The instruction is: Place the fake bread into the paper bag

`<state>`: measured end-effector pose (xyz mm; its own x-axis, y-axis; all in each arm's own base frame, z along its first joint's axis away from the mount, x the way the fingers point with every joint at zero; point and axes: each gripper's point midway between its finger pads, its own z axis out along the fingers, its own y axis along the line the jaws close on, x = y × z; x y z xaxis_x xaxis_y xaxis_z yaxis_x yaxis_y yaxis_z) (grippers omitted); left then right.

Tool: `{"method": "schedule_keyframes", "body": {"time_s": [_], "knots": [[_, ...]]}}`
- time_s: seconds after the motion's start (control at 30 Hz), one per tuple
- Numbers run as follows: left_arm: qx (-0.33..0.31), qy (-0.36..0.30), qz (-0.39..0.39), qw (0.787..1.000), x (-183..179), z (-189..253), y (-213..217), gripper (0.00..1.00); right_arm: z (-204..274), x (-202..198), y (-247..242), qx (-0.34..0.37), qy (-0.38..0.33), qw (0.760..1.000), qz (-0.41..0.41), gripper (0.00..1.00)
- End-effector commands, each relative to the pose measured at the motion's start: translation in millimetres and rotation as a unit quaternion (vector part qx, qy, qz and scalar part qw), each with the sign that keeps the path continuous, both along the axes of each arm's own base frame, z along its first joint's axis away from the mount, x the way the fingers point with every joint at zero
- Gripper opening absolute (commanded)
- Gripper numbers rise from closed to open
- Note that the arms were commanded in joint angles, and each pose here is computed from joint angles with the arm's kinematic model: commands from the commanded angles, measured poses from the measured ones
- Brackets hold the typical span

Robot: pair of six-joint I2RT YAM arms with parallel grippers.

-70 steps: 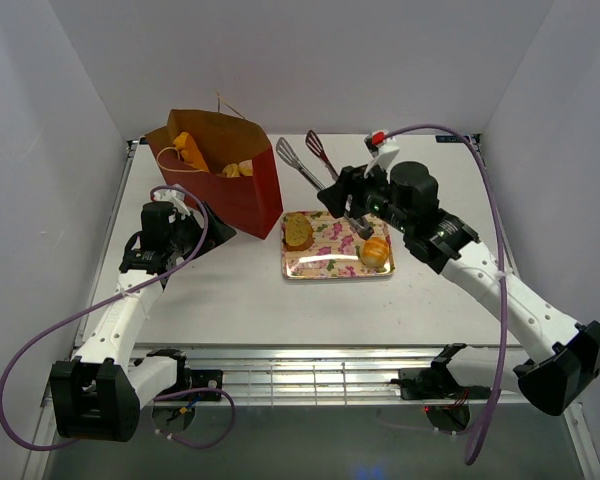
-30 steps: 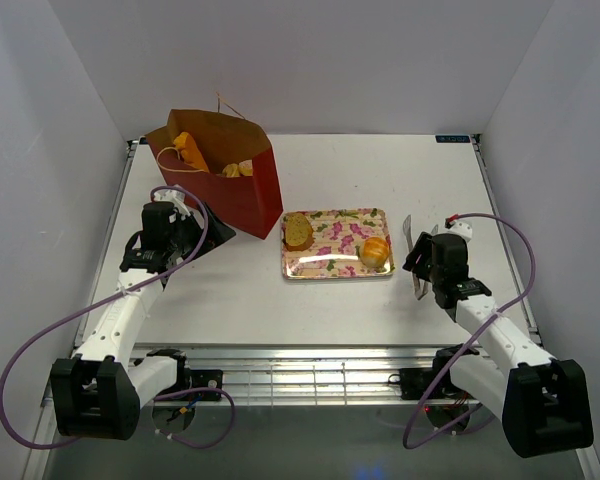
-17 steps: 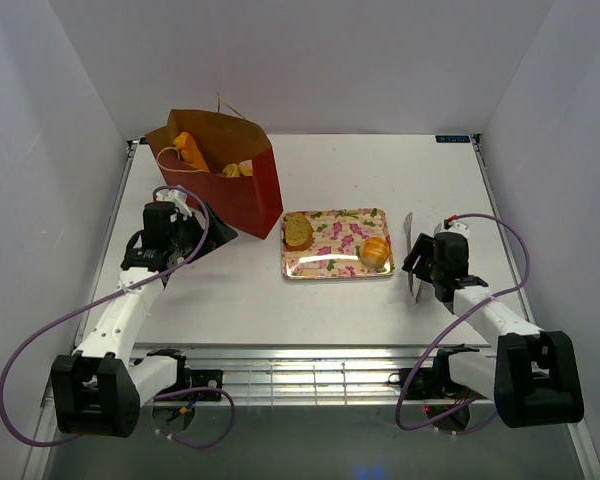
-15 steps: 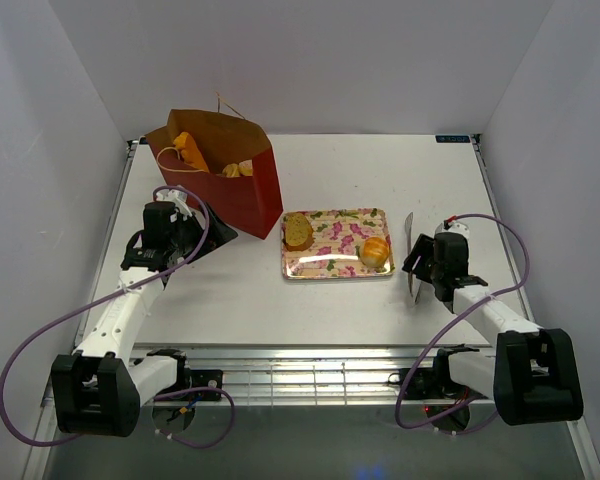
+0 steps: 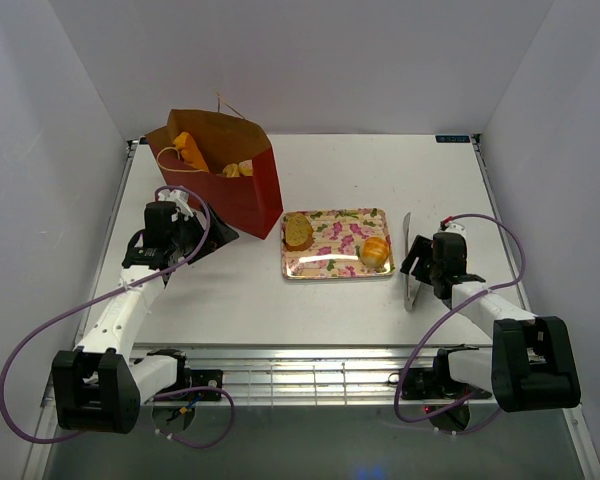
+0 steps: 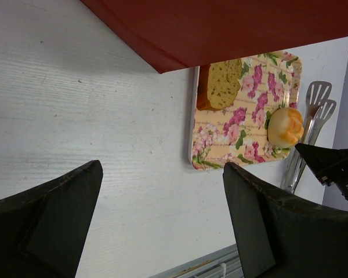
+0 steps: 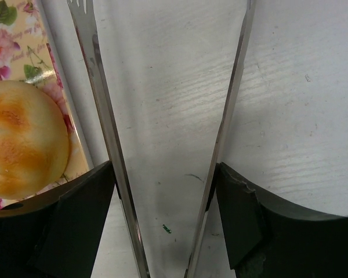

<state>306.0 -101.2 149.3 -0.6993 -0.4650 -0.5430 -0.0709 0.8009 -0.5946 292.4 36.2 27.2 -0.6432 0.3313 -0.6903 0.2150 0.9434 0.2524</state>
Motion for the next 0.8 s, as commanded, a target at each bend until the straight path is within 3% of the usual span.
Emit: {"method": "schedule_keyframes", "body": {"time_s": [0.0, 0.37, 0.77], "knots": [[-0.003, -0.012, -0.008, 1.0, 2, 5, -2, 0.95, 8, 11, 4, 0.003, -0.019, 1.0, 0.016, 0.75], [-0.002, -0.009, -0.009, 1.0, 1, 2, -3, 0.95, 7, 5, 6, 0.002, -0.008, 1.0, 0.026, 0.85], [0.005, -0.029, -0.008, 1.0, 1, 12, -1, 0.94, 46, 7, -1, -0.014, -0.037, 0.999, 0.02, 0.91]]}}
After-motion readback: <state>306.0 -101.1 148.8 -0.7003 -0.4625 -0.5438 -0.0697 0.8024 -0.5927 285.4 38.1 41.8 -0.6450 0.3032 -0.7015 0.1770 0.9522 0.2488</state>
